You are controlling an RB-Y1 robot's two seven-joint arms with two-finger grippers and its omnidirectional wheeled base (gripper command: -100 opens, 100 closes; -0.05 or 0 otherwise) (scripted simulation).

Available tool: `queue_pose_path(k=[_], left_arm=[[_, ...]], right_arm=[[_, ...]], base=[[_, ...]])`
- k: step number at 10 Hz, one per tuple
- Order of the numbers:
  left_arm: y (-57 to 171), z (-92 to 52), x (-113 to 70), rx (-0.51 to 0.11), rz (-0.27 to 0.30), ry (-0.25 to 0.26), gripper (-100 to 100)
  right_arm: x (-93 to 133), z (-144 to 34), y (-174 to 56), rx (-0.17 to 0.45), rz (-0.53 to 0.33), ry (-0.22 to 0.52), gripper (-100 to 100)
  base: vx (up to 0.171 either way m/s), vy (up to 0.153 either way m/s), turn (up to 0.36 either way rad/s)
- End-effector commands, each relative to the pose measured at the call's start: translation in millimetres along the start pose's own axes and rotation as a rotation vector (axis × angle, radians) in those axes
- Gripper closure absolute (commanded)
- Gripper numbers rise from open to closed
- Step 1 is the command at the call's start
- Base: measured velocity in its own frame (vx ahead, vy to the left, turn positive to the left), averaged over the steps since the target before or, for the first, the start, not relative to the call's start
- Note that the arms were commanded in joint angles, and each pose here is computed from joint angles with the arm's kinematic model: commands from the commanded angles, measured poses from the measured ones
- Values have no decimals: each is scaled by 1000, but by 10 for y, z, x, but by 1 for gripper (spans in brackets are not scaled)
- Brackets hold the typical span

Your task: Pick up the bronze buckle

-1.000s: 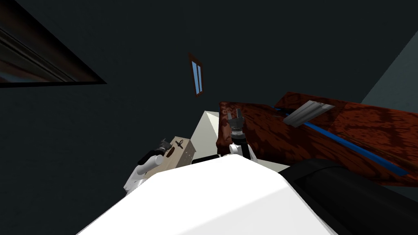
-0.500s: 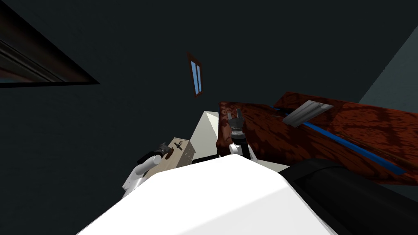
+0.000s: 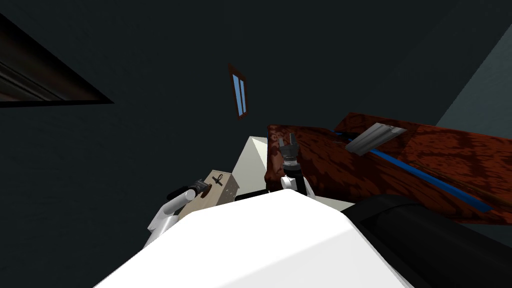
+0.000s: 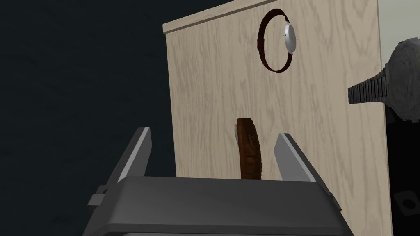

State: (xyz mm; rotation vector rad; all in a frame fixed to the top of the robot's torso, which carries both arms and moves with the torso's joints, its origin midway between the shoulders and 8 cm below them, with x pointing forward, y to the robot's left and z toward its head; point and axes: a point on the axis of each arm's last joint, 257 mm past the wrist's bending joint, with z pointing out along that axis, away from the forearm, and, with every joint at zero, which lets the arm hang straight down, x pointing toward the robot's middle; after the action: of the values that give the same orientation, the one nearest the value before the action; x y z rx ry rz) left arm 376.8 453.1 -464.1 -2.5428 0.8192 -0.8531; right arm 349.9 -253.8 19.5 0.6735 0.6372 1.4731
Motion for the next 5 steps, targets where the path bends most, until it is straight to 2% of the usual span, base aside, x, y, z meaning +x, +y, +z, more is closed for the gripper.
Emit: queue_pose_path(k=[1,2,3,4,5], left_arm=[[36,26,-173,-49,-61,-39,-100],[128,35,-269,-76,-67,-63,-100],[159,52,-383,-105,-108,-91,-100],[192,47,-397,-118,-108,-97,-100],[250,48,-512,-156,-148,-130,-100]], right_arm=[[0,0,0,0,0,0,0],[0,0,0,0,0,0,0],[0,0,0,0,0,0,0],[0,0,0,0,0,0,0],[0,0,0,0,0,0,0]], base=[[50,-4,-44],[34,0,-11],[24,-2,-21],[19,0,-10],[22,0,-25]])
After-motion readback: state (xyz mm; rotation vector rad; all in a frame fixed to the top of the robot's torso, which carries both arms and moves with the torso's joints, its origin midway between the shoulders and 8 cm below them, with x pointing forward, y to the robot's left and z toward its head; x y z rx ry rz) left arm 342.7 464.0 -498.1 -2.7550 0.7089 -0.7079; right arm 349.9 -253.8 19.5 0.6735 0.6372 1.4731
